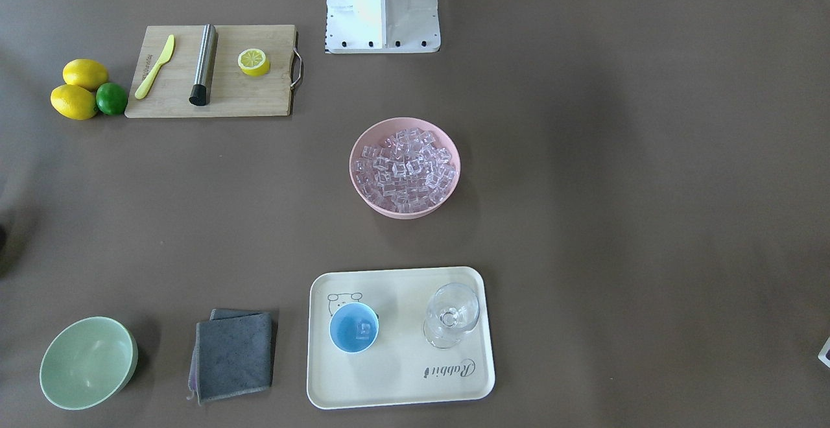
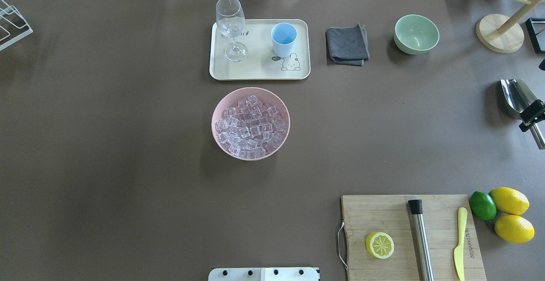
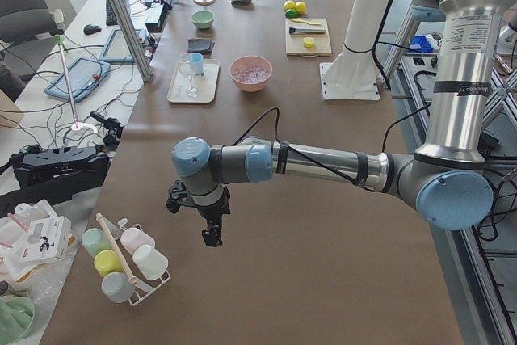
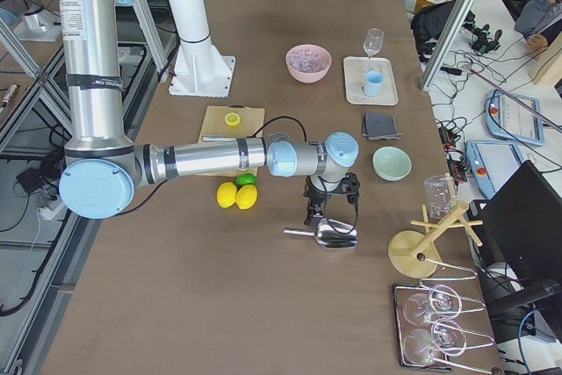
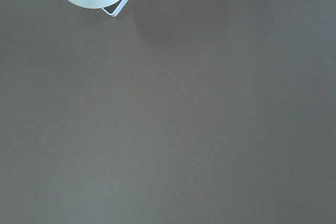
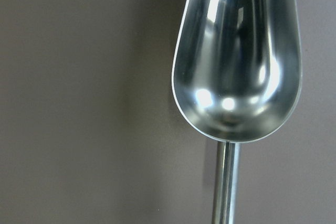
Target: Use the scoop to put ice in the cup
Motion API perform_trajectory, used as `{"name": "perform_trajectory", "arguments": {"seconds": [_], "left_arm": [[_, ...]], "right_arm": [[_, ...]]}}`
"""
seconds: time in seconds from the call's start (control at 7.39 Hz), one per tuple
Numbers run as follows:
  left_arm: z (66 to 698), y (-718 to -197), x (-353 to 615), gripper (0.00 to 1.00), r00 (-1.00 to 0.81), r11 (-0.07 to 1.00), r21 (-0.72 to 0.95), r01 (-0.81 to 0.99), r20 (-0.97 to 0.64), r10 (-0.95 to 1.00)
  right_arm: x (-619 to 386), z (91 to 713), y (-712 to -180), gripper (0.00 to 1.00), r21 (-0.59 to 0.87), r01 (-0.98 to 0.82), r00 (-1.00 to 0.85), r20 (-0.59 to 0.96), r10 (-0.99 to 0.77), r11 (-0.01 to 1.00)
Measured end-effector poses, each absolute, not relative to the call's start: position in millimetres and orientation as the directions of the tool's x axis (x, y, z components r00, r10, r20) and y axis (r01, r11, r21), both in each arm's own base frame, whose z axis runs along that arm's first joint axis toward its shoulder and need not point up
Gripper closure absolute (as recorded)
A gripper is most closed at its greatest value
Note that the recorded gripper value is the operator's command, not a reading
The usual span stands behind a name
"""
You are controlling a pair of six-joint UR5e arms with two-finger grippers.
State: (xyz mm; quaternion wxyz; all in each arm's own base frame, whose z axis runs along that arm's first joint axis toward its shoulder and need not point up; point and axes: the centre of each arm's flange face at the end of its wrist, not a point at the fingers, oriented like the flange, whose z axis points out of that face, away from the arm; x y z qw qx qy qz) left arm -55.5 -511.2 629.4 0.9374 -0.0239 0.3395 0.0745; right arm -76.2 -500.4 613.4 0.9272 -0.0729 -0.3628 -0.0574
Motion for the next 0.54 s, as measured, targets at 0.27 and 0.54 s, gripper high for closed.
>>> {"name": "perform_trajectory", "arguments": {"seconds": [0.27, 0.54], "left_arm": [[630.0, -511.2, -55.0, 0.01, 0.759, 0.988, 0.003, -0.156, -0.64, 0.122], [629.7, -511.7, -53.9, 0.01, 0.759, 0.988, 0.003, -0.157, -0.64, 0.123]], "right_arm": [[-20.8, 591.6, -504.2, 0.0, -0.052, 0.057, 0.721, 0.693, -0.005, 0.997], [29.2, 597.4, -503.4, 0.0, 0.005, 0.035, 0.721, 0.692, -0.029, 0.999]]}}
